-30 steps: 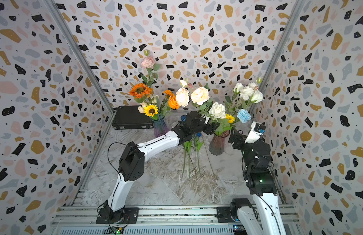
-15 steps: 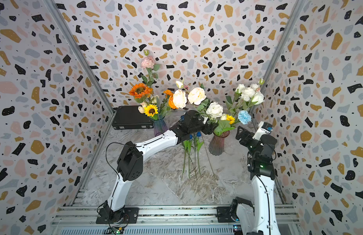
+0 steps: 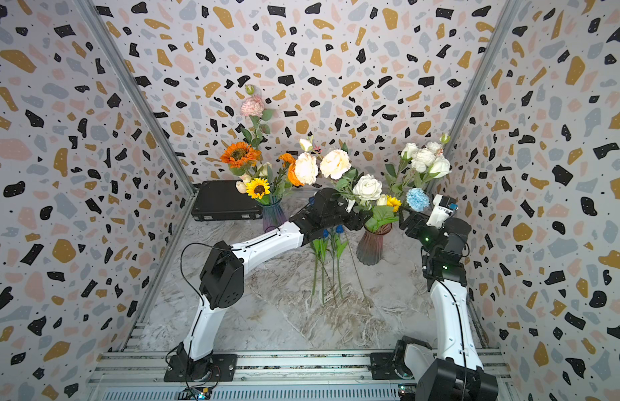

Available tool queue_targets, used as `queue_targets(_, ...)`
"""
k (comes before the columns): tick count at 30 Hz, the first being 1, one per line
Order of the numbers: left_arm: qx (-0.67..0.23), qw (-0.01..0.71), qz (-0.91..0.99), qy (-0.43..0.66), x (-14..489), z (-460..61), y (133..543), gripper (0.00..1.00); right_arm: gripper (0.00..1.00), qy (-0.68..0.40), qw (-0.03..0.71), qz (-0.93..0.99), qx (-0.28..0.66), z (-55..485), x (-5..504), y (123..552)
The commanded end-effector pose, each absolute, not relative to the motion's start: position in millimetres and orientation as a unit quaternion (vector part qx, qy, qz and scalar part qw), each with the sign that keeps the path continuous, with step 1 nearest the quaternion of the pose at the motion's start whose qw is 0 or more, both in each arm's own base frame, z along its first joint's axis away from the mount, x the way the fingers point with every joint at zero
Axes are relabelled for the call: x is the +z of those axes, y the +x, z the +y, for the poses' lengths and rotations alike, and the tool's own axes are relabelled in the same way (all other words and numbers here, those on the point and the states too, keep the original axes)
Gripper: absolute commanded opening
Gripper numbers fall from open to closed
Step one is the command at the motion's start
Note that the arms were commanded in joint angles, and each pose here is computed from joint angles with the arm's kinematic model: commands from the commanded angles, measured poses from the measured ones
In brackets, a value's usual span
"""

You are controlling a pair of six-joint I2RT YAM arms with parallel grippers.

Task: Pick out blue flowers from the vase
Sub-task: Pick up the flower from the vase.

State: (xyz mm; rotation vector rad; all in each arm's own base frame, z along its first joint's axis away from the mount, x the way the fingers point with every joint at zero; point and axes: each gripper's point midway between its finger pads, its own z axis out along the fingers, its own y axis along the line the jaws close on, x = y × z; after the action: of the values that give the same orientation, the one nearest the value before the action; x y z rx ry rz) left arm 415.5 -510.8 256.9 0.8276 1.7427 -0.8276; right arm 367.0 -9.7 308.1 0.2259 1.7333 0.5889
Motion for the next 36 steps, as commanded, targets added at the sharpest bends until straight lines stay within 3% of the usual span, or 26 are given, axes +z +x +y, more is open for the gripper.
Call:
queue_targets(1,-0.354,0.524,0.696,0.342,296.3,-503.8,410.4,0.74,0.69,0.080,0.639,0.726,0.242,-14.0,337.2,373.3)
queue_targets(6,-0.354,0.522,0.696,0.343,294.9,-504.0,410.4,0.74,0.68,0.082,0.653,0.717,0.231,-19.6,341.9,378.7)
queue_targets(13,-0.356,0.518,0.699,0.343,290.9,-504.9,409.8,0.74,0.53,0.076,0.678,0.691,0.237,-20.8,362.0,383.4)
queue_targets(16,-0.357,0.516,0.699,0.343,291.1,-505.3,408.9,0.74,0.53,0.078,0.677,0.691,0.240,-22.0,360.0,389.0)
queue_targets(20,-0.354,0.514,0.700,0.346,288.4,-504.7,408.2,0.74,0.38,0.079,0.678,0.686,0.253,-21.1,356.6,393.3)
queue_targets(24,-0.351,0.515,0.702,0.345,286.4,-504.0,409.7,0.74,0.31,0.076,0.681,0.686,0.244,-21.5,360.3,390.1)
queue_targets(31,-0.352,0.508,0.708,0.343,279.7,-508.3,413.1,0.73,0.30,0.049,0.703,0.667,0.241,-14.6,398.8,375.7)
queue_targets(36,-0.344,0.512,0.708,0.344,280.8,-505.2,413.5,0.74,0.25,0.042,0.712,0.658,0.241,-12.6,414.6,371.4)
